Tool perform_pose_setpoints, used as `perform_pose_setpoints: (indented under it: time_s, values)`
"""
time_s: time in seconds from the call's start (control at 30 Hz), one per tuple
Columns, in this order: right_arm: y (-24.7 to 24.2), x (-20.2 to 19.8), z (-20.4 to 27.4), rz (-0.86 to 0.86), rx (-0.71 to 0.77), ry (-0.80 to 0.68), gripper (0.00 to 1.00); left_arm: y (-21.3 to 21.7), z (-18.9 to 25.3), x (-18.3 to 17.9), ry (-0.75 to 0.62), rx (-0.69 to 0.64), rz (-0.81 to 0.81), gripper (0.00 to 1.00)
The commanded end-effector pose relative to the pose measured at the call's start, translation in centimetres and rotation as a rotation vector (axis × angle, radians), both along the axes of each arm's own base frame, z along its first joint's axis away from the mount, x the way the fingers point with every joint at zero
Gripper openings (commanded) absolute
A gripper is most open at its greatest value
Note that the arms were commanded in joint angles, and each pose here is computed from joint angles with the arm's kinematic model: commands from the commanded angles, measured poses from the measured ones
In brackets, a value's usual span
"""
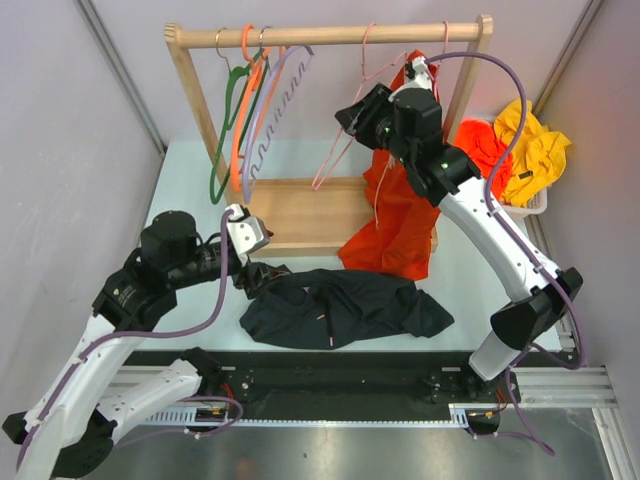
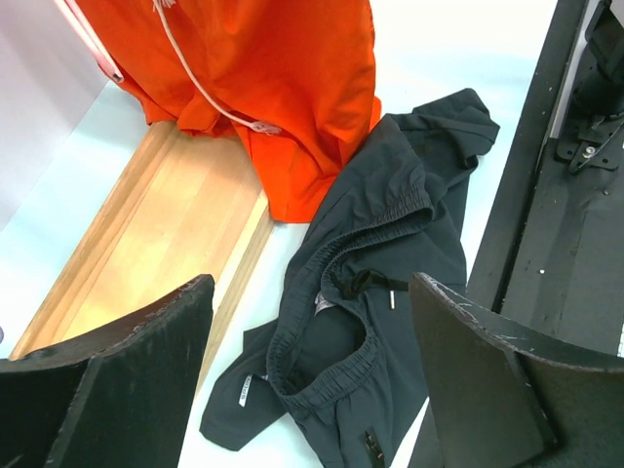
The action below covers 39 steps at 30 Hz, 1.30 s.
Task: Place the shorts on the hanger
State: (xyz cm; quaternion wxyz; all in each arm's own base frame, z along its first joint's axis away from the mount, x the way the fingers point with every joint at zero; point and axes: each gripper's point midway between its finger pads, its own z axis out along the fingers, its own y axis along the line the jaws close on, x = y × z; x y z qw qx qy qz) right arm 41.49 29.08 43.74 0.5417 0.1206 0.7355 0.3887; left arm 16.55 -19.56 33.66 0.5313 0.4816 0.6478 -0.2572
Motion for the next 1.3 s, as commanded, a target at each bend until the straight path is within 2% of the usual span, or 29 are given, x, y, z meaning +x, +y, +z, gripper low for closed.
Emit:
perform_pose_setpoints:
  time_s: [0.0, 0.03, 0.13, 0.23, 0.43, 0.63, 0.77, 0.8, 0.97, 1.0, 1.07, 1.1, 1.13, 1.27]
  values:
    - [1.6, -0.3, 4.0, 0.096, 0.154, -0.053, 0.35, 0.4, -0.1, 0.2, -0.031, 0.008, 0.011, 0.85]
    - [1.7, -0.3, 4.1, 0.104, 0.155, -0.057, 0.26, 0.5, -0.2, 0.1, -0.029, 0.009, 0.014, 0.85]
    - [1.5, -0.5, 4.7, 0.105, 0.151, -0.08, 0.09, 0.8, -0.7, 0.0, -0.033, 0.024, 0.013, 0.85]
    - [1.0, -1.1, 5.7, 0.11, 0.154, -0.116, 0.0, 1.0, -1.5, -0.2, -0.027, 0.038, 0.013, 0.85]
    - [0.9, -4.0, 8.4, 0.178, 0.166, -0.234, 0.0, 0.8, -2.9, -0.2, 0.004, 0.056, 0.001, 0.86]
    - [0.7, -5.9, 7.8, 0.245, 0.147, -0.245, 0.0, 0.5, -3.9, -0.1, 0.019, 0.079, -0.018, 0.86]
    - [1.7, -9.2, 5.3, 0.393, 0.098, -0.236, 0.0, 0.4, -4.6, -0.1, 0.031, 0.085, -0.024, 0.89]
    - [2.4, -10.4, 3.2, 0.468, 0.05, -0.212, 0.0, 0.4, -4.7, -0.2, 0.031, 0.082, -0.028, 0.9]
    - [3.1, -14.8, -1.1, 0.739, -0.101, -0.168, 0.0, 0.0, -5.5, -1.1, 0.045, 0.065, -0.072, 0.93]
    - [2.9, -16.4, -2.6, 0.813, -0.129, -0.121, 0.0, 0.0, -5.8, -1.2, 0.047, 0.065, -0.079, 0.93]
    - [2.2, -18.4, -3.6, 0.912, -0.204, -0.161, 0.0, 0.1, -6.4, -1.6, 0.038, 0.064, -0.091, 0.94]
    - [1.6, -19.6, -4.7, 0.954, -0.234, -0.126, 0.0, 0.1, -6.6, -1.6, 0.03, 0.064, -0.093, 0.96]
    - [1.1, -20.1, -5.6, 0.986, -0.287, -0.156, 0.0, 0.3, -6.5, -1.8, -0.001, 0.061, -0.102, 0.97]
    - [-1.9, -23.9, -9.1, 1.082, -0.406, -0.084, 0.0, 1.1, -9.5, -3.1, -0.068, 0.128, -0.174, 1.0]
